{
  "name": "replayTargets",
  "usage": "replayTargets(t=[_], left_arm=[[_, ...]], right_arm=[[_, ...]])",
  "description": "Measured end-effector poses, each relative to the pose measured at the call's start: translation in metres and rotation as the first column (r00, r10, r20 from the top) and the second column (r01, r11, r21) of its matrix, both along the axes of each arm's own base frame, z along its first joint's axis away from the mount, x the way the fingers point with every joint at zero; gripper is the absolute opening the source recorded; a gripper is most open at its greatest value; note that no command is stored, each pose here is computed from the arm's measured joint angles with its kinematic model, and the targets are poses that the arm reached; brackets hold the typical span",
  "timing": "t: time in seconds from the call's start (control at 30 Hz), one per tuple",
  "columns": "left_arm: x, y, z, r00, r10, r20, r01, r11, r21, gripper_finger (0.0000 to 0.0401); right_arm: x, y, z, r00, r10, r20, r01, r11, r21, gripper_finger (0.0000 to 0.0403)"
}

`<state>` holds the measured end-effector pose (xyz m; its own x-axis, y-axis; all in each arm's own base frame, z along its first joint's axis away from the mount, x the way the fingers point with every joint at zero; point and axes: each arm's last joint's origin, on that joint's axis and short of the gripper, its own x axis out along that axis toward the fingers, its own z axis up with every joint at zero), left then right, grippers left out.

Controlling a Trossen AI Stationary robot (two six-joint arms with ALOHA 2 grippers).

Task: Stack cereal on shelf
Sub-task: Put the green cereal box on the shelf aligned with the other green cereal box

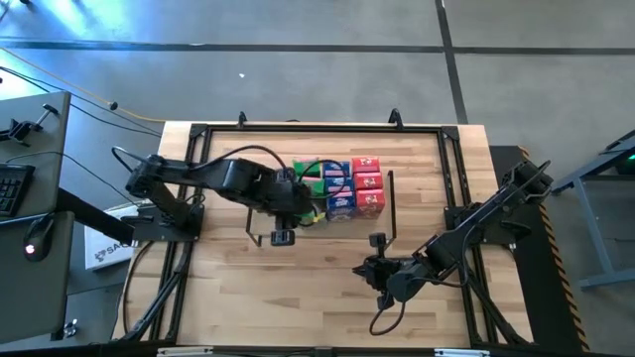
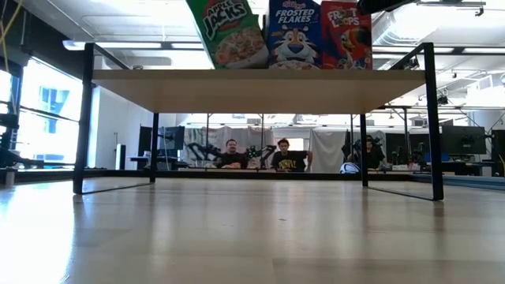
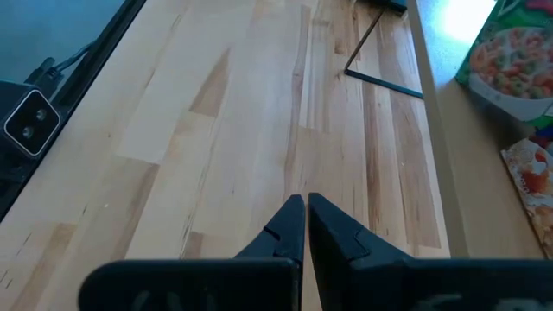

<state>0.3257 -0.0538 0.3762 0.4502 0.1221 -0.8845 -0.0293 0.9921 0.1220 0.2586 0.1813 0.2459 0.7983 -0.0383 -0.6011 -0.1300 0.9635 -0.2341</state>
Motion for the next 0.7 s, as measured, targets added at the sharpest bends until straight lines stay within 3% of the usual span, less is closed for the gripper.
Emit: replayTargets(t=[0.57,0.7], left_arm=[[-0.0015,0.0004,0.0023,1.000,0.002,0.013,-0.003,1.000,0.029,0.0250],[-0.0058,0.0024,0.0074,0.999,0.006,0.032,-0.009,0.996,0.085,0.0256]], right_arm=[[0.0002,0.0000,0.0001,1.000,-0.003,0.002,0.003,1.000,0.006,0.0002],[0.0004,0.0003,0.0005,1.000,-0.003,0.006,0.003,1.000,0.009,0.0002]])
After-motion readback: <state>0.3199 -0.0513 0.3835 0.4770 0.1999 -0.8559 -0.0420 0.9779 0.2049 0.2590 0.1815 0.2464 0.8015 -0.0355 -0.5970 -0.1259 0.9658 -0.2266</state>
